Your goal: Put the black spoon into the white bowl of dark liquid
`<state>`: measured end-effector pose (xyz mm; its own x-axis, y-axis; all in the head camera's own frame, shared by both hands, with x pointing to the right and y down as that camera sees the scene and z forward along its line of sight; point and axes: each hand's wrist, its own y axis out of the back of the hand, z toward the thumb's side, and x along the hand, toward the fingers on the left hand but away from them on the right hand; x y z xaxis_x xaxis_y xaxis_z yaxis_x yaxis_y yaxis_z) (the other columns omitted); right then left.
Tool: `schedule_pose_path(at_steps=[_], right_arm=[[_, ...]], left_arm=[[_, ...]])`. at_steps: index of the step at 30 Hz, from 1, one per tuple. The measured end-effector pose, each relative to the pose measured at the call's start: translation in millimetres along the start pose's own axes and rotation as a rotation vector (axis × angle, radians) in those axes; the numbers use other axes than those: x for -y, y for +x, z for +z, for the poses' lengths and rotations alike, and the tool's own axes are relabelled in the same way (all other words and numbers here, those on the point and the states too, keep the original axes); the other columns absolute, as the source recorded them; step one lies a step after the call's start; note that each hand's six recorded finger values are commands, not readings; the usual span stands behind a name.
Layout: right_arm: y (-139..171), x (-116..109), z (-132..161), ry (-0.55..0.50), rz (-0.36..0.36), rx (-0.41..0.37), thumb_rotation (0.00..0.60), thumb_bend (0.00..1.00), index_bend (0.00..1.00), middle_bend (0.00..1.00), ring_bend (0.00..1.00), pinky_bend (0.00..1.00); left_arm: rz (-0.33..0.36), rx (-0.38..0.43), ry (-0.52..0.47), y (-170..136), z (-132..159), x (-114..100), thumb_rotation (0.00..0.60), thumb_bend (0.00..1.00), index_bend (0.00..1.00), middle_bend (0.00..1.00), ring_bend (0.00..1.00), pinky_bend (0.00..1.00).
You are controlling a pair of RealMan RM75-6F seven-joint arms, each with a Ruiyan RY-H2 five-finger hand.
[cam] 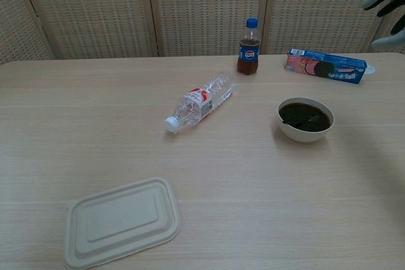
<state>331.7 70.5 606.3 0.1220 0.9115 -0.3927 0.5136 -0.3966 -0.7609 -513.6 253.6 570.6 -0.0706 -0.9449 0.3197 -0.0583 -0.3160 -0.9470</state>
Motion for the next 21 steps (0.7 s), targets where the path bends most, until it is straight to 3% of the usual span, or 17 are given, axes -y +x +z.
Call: schedule_pose_path(at_steps=[9,13,21], right_arm=[[43,0,-21,0.270,-0.108,-0.010,0.600,0.21,0.25,0.11,0.01,0.10],[66,11,-32,0.366,-0.089,0.002,0.600,0.21,0.17,0.04,0.00,0.01],[98,19,-43,0.453,-0.058,0.037,0.600,0.21,0.13,0.00,0.00,0.00]], left_arm=[[0.034,0.037,0.005,-1,9,-1,0.600,0.41,0.00,0.00,0.00,0.00],[0.030,0.053,-0.010,-4,14,1,0.600,0.41,0.00,0.00,0.00,0.00],[0.012,0.069,0.000,-9,20,5,0.600,0.41,0.00,0.00,0.00,0.00]])
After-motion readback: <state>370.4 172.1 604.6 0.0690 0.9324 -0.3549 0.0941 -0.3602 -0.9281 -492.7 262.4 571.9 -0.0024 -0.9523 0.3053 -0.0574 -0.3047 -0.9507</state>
